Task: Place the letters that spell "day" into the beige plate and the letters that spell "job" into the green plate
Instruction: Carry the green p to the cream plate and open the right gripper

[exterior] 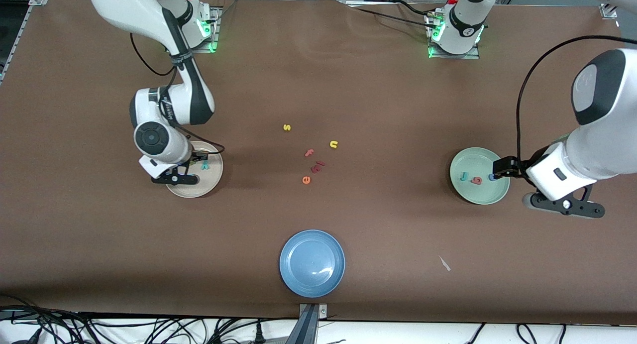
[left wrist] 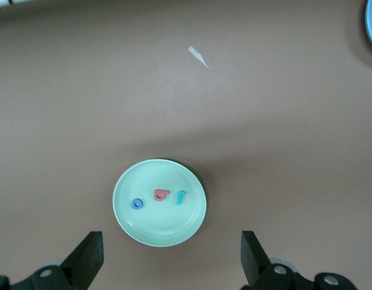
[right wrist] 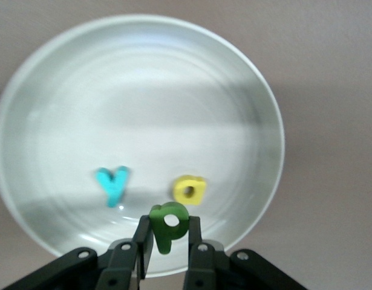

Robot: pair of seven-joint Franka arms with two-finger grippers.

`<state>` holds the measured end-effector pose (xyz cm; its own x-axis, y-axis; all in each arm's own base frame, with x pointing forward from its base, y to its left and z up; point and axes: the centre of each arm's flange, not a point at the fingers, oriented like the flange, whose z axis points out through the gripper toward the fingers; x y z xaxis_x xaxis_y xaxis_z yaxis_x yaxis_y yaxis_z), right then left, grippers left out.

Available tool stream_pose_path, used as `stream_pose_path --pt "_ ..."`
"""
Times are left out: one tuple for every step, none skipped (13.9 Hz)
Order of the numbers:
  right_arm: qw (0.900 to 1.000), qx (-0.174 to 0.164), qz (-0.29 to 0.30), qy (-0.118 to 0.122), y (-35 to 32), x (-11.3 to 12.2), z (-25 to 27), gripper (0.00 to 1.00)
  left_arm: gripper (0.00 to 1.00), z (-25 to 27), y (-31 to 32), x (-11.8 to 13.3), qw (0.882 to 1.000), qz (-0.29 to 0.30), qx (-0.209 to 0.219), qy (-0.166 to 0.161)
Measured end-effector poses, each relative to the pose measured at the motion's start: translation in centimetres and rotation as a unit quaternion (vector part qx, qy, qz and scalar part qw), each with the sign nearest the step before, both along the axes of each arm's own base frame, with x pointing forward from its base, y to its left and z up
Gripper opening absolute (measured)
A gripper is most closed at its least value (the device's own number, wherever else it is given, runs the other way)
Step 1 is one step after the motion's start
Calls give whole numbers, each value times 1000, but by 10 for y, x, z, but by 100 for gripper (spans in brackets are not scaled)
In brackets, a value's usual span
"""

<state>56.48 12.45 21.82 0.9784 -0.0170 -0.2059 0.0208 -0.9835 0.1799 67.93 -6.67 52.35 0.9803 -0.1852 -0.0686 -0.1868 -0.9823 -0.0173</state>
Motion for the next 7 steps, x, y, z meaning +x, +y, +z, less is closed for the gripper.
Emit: stream_pose_path --pt "1000 0 -1 4 -2 -3 -4 27 100 3 2 -4 1000 -2 1 -1" --pt "1000 3 -4 7 -1 -6 -7 27 100 3 5 -8 1000 -4 1 0" --pt "1000 8 -7 11 1 -9 -9 27 100 3 7 -11 1000 -5 -3 1" --pt "1000 12 -9 13 4 -11 -11 27 100 2 10 -13 1000 -6 -12 -1" --pt "1000 14 -9 14 5 -12 -13 27 100 0 13 -13 1000 -7 -19 -3" --pt "1000 14 -9 15 6 -13 -14 27 100 -1 16 -13 1000 -6 -23 -4" --pt "1000 14 -10 16 6 -13 -15 33 100 -1 17 -13 1000 -6 -25 -4"
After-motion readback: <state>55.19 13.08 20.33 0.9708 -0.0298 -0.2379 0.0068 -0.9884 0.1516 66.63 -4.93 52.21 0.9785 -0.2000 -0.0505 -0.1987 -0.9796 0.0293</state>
